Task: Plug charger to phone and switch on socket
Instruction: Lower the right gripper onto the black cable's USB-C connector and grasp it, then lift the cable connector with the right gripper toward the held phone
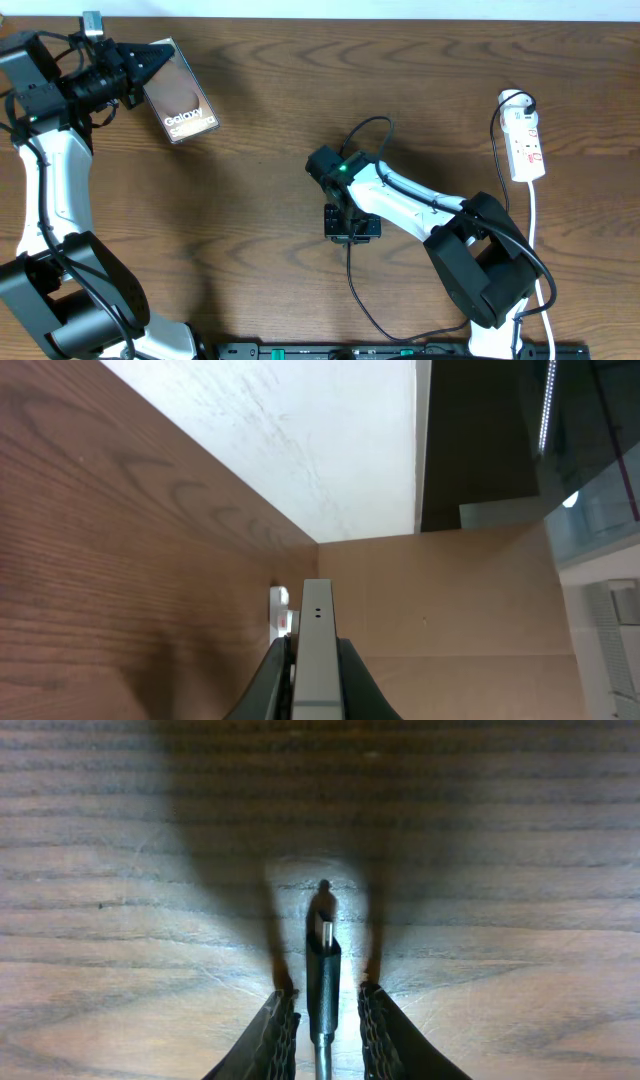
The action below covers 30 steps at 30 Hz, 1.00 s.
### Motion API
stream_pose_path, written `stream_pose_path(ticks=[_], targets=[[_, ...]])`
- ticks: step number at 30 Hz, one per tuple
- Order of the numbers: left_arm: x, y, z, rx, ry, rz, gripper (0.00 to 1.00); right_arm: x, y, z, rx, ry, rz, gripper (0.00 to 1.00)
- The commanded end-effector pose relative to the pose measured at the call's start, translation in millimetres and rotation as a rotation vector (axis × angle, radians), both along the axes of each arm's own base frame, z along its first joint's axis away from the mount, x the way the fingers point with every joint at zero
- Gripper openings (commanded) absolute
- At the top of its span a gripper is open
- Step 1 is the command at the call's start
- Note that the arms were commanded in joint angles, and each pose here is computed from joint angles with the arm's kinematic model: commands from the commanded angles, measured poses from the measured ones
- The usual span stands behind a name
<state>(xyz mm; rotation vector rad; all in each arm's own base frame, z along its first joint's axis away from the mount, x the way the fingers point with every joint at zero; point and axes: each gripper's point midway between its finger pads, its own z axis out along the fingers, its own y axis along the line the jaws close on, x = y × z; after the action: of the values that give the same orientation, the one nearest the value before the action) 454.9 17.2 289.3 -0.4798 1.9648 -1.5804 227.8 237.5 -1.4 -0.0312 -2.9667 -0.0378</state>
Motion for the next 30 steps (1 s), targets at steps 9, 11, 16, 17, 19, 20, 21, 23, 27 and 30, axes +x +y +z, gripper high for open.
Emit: stream_pose_path(ticks=[9, 11, 16, 17, 19, 20, 21, 23, 27, 30], targets=[[-4.5, -3.2, 7.4, -0.008, -0.022, -0.031, 0.07, 9.0, -2.2, -2.2, -0.022, -0.021, -0.036, 0.18], [-4.5, -3.2, 7.4, -0.008, -0.022, -0.031, 0.08, 8.8, -2.2, -2.3, -0.022, -0.021, -0.035, 0.17], [-4.5, -3.2, 7.4, -0.008, -0.022, -0.031, 0.07, 8.5, -2.4, -2.2, -0.023, -0.019, -0.035, 0.09], [-4.5, -3.2, 7.4, -0.008, -0.022, -0.031, 0.08, 8.5, -2.4, -2.2, -0.022, -0.02, -0.035, 0.07], [-4.5, -3.2, 7.4, -0.008, -0.022, -0.031, 0.07, 8.4, -2.5, -2.2, -0.023, -0.019, -0.035, 0.04], [-4.5, -3.2, 7.4, -0.008, -0.022, -0.031, 0.07, 8.3, -2.5, -2.2, -0.023, -0.019, -0.035, 0.03], [-4.5, -3.2, 7.4, -0.008, -0.022, -0.031, 0.08, 8.4, -2.5, -2.2, -0.023, -0.019, -0.035, 0.02], [-4.5, -3.2, 7.4, -0.008, -0.022, -0.031, 0.07, 8.3, -2.5, -2.2, -0.023, -0.019, -0.035, 0.01], [-4.5, -3.2, 7.4, -0.008, -0.022, -0.031, 0.07, 8.8, -2.8, -2.1, -0.022, -0.019, -0.037, 0.01], [-4.5, -3.2, 7.4, -0.008, -0.022, -0.031, 0.07, 12.0, 1.6, 0.6, 0.016, -0.012, -0.014, 0.01]])
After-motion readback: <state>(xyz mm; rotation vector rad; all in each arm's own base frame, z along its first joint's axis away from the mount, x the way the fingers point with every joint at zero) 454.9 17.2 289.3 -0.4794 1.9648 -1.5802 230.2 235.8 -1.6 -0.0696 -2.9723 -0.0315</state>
